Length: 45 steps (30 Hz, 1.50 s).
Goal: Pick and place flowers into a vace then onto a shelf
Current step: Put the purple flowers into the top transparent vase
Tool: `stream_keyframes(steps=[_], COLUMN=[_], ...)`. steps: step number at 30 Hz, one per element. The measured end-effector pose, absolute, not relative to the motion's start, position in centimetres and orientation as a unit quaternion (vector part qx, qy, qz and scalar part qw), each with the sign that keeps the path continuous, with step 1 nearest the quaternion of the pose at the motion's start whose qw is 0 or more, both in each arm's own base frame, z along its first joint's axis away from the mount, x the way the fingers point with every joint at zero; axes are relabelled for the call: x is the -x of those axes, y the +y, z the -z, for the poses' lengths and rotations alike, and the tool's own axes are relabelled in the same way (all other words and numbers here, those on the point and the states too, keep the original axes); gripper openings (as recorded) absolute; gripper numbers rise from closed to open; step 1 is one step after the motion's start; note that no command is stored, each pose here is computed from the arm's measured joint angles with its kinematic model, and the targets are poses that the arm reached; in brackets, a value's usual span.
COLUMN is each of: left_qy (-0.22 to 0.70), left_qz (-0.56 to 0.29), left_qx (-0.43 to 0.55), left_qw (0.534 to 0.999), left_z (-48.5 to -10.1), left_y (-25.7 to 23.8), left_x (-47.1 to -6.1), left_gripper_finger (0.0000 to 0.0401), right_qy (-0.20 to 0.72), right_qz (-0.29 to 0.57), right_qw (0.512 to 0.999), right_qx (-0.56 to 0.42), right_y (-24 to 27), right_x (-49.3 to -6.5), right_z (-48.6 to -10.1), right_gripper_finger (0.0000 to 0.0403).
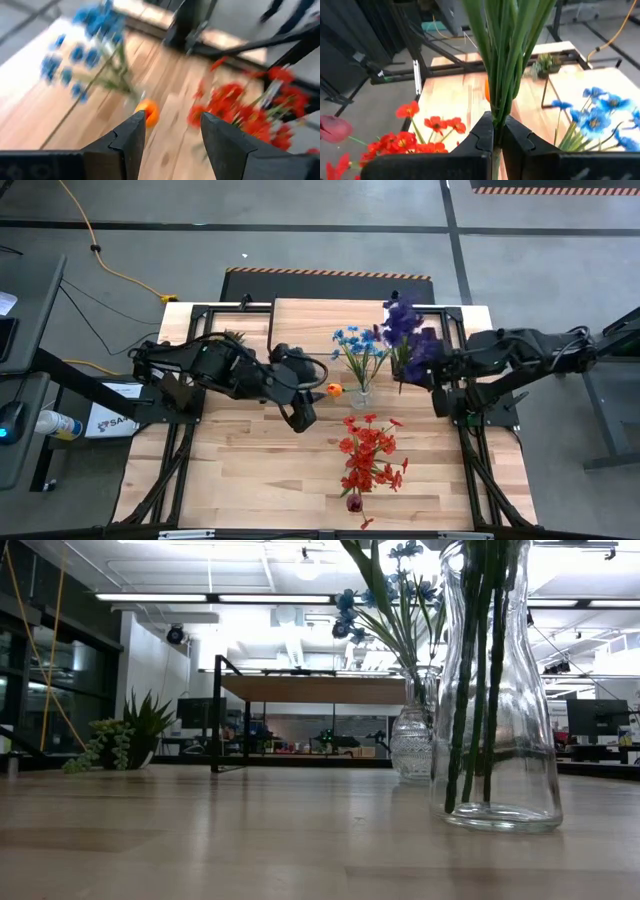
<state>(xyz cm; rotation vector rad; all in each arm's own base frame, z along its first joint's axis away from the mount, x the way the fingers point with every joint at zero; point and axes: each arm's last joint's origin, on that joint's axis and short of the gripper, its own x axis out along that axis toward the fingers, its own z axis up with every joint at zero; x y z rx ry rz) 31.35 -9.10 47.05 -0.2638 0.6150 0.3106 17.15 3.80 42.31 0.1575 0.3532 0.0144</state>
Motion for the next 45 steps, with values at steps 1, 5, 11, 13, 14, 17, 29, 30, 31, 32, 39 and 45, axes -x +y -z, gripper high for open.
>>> stream_keyframes(steps=[1,5,11,13,14,17,29,30,31,32,39,45], left_qy=[0.314,0.357,0.398,0.41,0.418,0.437,0.479,0.48,0.479,0.478,0.435,0.392], left_qz=[-0.161,-0.196,-0.238,-0.255,-0.264,-0.294,-0.369,-0.379,-0.388,-0.397,-0.441,-0.441], left_qx=[0.134,0.156,0.148,0.142,0.138,0.134,0.142,0.148,0.154,0.158,0.194,0.204], left_qw=[0.926,0.9,0.874,0.864,0.858,0.839,0.783,0.778,0.772,0.767,0.761,0.782], left_z=[-46.8,-45.9,-44.1,-43.4,-43.1,-41.8,-36.5,-36.0,-35.6,-35.2,-33.5,-33.6], left_y=[-9.0,-8.8,-8.6,-8.6,-8.5,-8.5,-8.1,-8.1,-8.1,-8.1,-9.0,-10.0], left_x=[-31.1,-30.4,-30.2,-30.1,-30.1,-30.0,-28.6,-28.2,-27.8,-27.3,-24.4,-23.3], left_gripper_finger=[0.0221,0.0221,0.0221,0.022,0.0219,0.0219,0.0218,0.0218,0.0218,0.0218,0.0218,0.0218], right_qy=[0.18,0.204,0.231,0.229,0.227,0.218,0.204,0.197,0.19,0.18,0.097,0.049], right_qz=[-0.006,0.0,0.027,0.036,0.039,0.048,0.093,0.1,0.108,0.117,0.135,0.134], right_qw=[0.98,0.975,0.969,0.969,0.97,0.972,0.973,0.974,0.975,0.976,0.986,0.989], right_qx=[-0.081,-0.087,-0.086,-0.082,-0.081,-0.075,-0.045,-0.041,-0.037,-0.033,-0.035,-0.048], right_y=[3.8,3.9,4.0,3.9,3.9,3.9,3.6,3.5,3.4,3.3,2.2,1.5], right_x=[-17.3,-17.7,-18.3,-18.4,-18.5,-18.7,-18.6,-18.4,-18.3,-18.2,-17.0,-17.2], right_z=[-42.0,-40.4,-38.1,-37.9,-37.8,-37.5,-36.3,-36.2,-36.2,-36.1,-36.2,-34.5], right_gripper_finger=[0.0007,0.0007,0.0007,0.0007,0.0007,0.0007,0.0007,0.0007,0.0007,0.0007,0.0007,0.0007])
